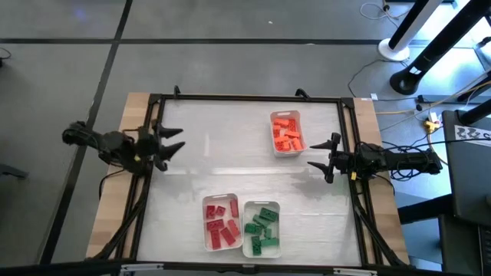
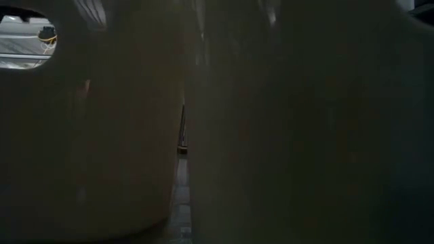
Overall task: Sort blocks
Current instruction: Return to Home Position
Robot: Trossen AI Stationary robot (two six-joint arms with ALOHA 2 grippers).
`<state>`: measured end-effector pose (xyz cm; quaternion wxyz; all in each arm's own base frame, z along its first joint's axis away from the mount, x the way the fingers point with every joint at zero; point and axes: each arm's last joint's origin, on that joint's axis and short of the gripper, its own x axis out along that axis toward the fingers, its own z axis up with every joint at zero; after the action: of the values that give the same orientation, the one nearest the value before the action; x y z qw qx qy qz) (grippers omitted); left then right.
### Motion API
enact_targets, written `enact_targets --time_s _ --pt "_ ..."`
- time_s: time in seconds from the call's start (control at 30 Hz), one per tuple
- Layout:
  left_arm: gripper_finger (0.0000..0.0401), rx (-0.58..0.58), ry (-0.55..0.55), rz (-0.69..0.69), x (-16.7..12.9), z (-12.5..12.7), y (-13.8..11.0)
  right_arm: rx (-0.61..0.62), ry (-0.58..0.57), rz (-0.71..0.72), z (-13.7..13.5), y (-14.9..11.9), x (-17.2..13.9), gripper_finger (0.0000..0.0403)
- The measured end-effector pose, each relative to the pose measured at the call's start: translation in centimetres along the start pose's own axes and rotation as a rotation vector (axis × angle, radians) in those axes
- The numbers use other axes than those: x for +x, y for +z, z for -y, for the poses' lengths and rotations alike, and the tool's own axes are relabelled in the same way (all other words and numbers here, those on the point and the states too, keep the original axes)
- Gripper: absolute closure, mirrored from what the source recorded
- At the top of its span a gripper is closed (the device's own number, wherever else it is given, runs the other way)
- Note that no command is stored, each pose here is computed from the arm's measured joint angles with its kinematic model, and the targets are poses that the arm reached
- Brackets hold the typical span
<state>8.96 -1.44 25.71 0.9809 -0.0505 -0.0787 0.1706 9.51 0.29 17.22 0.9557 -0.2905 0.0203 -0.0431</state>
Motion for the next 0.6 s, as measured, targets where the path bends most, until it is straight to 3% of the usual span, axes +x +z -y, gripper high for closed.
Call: enact_targets --time_s 0.3,0.6 --pt "0.0164 -0.002 0.008 -0.008 -1.3 -1.2 -4.4 0.0 0.0 0.001 0.0 0.0 0.0 0.0127" --pt "0.0164 0.02 0.015 -0.063 -1.1 -1.1 -6.9 0.0 0.011 0.01 0.0 0.0 0.0 0.0127"
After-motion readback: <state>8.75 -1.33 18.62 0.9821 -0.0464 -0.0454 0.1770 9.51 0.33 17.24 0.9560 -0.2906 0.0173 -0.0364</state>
